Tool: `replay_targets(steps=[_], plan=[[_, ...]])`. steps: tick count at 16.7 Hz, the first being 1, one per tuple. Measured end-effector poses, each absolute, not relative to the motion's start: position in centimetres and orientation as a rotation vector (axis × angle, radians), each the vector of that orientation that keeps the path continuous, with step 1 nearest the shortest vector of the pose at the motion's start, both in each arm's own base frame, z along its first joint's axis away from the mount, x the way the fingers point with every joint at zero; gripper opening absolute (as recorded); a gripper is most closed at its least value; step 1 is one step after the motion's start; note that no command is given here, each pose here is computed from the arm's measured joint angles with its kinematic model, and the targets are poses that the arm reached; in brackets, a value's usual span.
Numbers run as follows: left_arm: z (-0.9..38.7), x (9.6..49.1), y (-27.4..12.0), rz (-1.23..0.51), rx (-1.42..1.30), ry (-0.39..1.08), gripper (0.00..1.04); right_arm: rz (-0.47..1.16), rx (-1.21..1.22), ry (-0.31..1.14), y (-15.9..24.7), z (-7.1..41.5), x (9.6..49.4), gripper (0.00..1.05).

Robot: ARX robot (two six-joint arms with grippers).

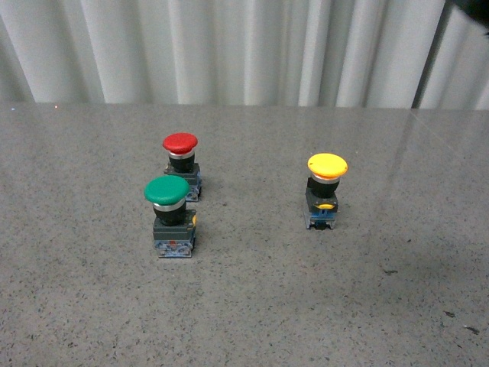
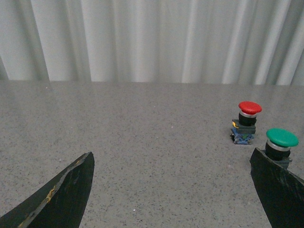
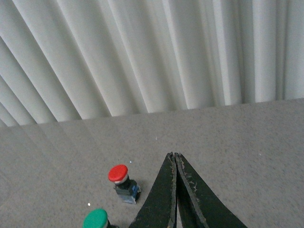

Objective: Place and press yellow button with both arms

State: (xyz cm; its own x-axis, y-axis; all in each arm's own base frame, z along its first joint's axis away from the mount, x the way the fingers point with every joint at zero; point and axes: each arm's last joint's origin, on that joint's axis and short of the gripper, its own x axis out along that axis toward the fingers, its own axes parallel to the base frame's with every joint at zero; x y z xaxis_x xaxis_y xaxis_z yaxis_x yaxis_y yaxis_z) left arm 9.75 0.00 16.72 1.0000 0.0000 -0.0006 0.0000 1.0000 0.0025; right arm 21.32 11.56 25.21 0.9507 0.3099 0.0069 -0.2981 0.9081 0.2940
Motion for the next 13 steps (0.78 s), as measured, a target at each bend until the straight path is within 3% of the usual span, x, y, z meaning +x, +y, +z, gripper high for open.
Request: replay_targets(steps=[2, 4, 7, 13], plan=[[16.7, 9.8, 0.0, 0.000, 0.002, 0.001, 0.98, 0.086, 0.160, 0.039, 8.2, 23.8, 18.7, 0.02], [16.7, 9.8, 0.0, 0.000, 0.002, 0.001, 0.98, -0.011, 0.039, 0.093, 3.5, 21.1, 15.8, 0.02], [16.7, 9.8, 0.0, 0.000, 0.002, 0.001, 0.98, -0.004, 0.027, -0.026, 1.4, 21.2, 13.5, 0.02], [16.7, 9.8, 0.0, 0.000, 0.002, 0.001, 0.98, 0.002, 0.008, -0.008, 0.0, 18.8, 12.2, 0.02]])
